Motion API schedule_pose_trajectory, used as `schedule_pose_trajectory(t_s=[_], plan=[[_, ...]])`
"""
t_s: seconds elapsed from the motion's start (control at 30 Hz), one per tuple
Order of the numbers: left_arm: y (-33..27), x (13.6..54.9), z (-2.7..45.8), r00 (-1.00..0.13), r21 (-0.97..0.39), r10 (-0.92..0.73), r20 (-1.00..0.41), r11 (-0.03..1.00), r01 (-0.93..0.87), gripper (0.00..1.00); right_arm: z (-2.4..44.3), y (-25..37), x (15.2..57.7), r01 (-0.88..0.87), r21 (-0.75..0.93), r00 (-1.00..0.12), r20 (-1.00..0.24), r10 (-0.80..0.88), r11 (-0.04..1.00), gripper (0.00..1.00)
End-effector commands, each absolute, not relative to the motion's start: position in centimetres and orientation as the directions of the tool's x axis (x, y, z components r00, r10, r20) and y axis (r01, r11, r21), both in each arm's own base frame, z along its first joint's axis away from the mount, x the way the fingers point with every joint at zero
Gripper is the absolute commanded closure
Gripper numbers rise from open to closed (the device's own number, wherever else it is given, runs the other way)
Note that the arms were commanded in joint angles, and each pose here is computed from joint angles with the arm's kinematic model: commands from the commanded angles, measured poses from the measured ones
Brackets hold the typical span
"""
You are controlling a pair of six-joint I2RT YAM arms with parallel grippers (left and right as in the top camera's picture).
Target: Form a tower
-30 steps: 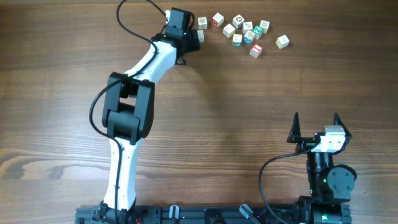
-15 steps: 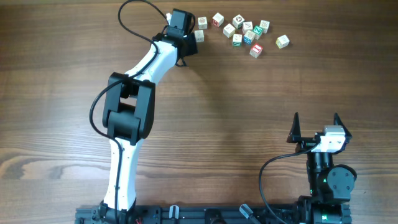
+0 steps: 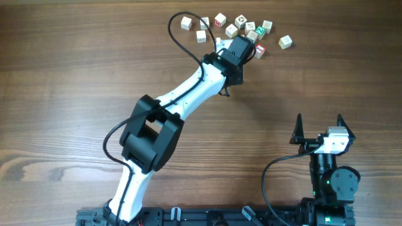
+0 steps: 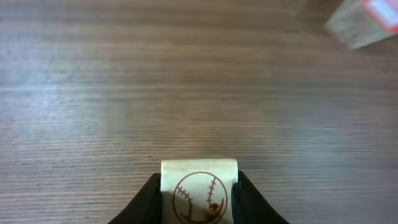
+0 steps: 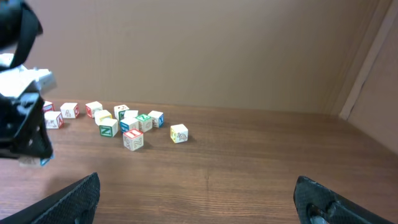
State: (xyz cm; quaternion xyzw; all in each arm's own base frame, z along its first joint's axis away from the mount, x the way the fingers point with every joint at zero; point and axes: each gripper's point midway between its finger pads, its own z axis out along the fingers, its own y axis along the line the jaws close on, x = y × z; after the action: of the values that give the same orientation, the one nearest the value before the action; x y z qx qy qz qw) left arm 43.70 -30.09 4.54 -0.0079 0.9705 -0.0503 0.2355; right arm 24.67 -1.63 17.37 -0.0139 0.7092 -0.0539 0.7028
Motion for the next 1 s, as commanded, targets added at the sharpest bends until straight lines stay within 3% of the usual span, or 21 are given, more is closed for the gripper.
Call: schedule_pose_trajectory(t_s=[0.0,0.17,0.3,0.37,0.43,0.47,0.63,0.77,0.87,0.97], plan=[[-27.8,43.3,1.0,-0.905,-0.024,-0.051,-0.423,0.999,-0.045,0.76,17.5,-1.5,24.6,0.045,-0.105,-0.003,-0.994,-0.105,0.993,0.0],[-27.4,42.2,-0.9,-0.924,-0.002,-0.037,-0.38,0.999,-0.039,0.69,17.5,-1.5,24.6,0.045,-0.105,-0.003,-0.994,-0.105,0.993,0.0],[-28.2,41.0,-1.2,-0.948,-0.047,-0.03,-0.317,0.999,-0.016,0.42,17.5,-1.5,24.6,0.045,-0.105,-0.003,-0.994,-0.105,0.993,0.0],[-28.2,40.7,-0.8,-0.95,-0.047,-0.028,-0.312,0.999,-0.014,0.35,17.5,-1.5,24.6,0.045,-0.105,-0.003,-0.994,-0.105,0.993,0.0],[-28.3,40.9,1.4,-0.943,-0.061,-0.025,-0.332,0.998,-0.005,0.04,17.5,-1.5,24.6,0.045,-0.105,-0.003,-0.994,-0.105,0.993,0.0],[-28.5,41.2,2.8,-0.935,-0.078,-0.028,-0.354,0.997,0.0,0.0,17.5,-1.5,24.6,0.045,-0.105,-0.003,-0.995,-0.105,0.993,0.0],[-29.9,43.2,13.0,-0.849,-0.156,0.012,-0.529,0.981,0.111,0.0,17.5,-1.5,24.6,0.045,-0.105,-0.003,-0.994,-0.105,0.993,0.0],[-29.0,42.5,18.2,-0.807,-0.173,0.01,-0.59,0.975,0.138,0.0,17.5,-1.5,24.6,0.045,-0.105,-0.003,-0.995,-0.105,0.993,0.0],[-26.0,40.2,21.0,-0.811,-0.112,0.02,-0.585,0.988,0.105,0.0,17.5,-1.5,24.6,0.045,-0.105,-0.003,-0.995,-0.105,0.993,0.0],[-20.0,37.2,25.0,-0.788,0.049,0.037,-0.615,0.999,0.008,0.0,17.5,-1.5,24.6,0.045,-0.105,-0.003,-0.994,-0.105,0.993,0.0]])
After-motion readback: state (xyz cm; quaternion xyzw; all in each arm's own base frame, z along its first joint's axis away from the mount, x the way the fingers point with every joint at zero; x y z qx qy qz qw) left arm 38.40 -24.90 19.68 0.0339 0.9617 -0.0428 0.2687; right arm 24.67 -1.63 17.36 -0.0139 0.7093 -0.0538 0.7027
